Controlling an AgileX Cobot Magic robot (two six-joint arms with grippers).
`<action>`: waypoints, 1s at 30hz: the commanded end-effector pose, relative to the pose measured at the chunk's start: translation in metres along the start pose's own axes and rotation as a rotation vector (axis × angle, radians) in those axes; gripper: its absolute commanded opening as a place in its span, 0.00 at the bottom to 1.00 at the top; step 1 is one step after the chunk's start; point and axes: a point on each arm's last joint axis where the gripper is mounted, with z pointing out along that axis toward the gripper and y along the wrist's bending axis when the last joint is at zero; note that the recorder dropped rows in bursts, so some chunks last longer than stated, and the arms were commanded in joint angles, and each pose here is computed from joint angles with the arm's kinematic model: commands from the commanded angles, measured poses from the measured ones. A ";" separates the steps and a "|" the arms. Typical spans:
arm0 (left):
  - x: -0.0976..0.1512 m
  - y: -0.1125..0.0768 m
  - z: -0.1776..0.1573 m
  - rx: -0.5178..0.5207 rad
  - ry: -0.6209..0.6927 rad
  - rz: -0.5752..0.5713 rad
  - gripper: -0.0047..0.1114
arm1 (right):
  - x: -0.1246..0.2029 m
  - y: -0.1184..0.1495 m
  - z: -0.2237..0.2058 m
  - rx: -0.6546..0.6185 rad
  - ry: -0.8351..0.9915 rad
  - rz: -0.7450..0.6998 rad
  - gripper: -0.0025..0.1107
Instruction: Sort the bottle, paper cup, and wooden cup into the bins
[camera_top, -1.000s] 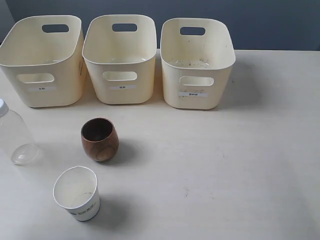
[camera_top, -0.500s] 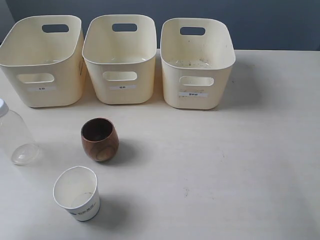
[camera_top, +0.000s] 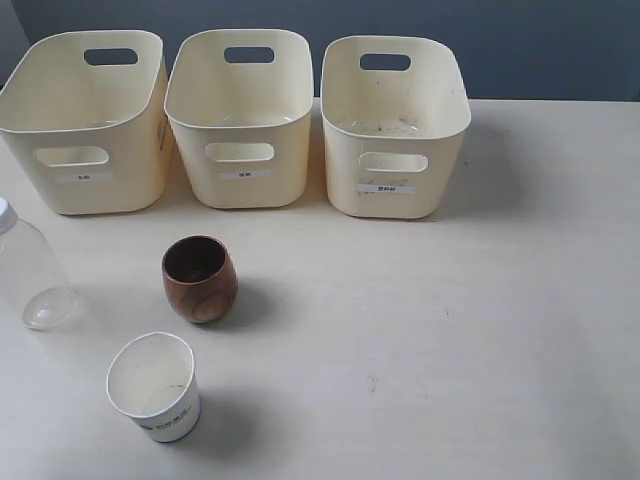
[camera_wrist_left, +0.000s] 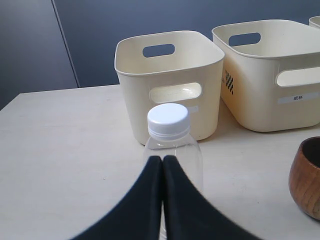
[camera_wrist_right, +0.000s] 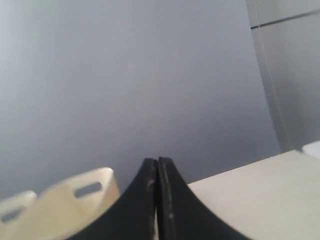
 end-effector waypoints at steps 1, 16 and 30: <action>-0.002 0.000 0.000 0.003 -0.012 -0.004 0.04 | -0.002 -0.001 0.000 0.007 -0.032 0.217 0.02; -0.002 0.000 0.000 0.003 -0.012 -0.004 0.04 | -0.013 0.003 -0.001 -0.032 -0.118 0.192 0.01; -0.002 0.000 0.000 0.003 -0.012 -0.004 0.04 | -0.091 0.073 0.053 -0.452 -0.082 -0.055 0.01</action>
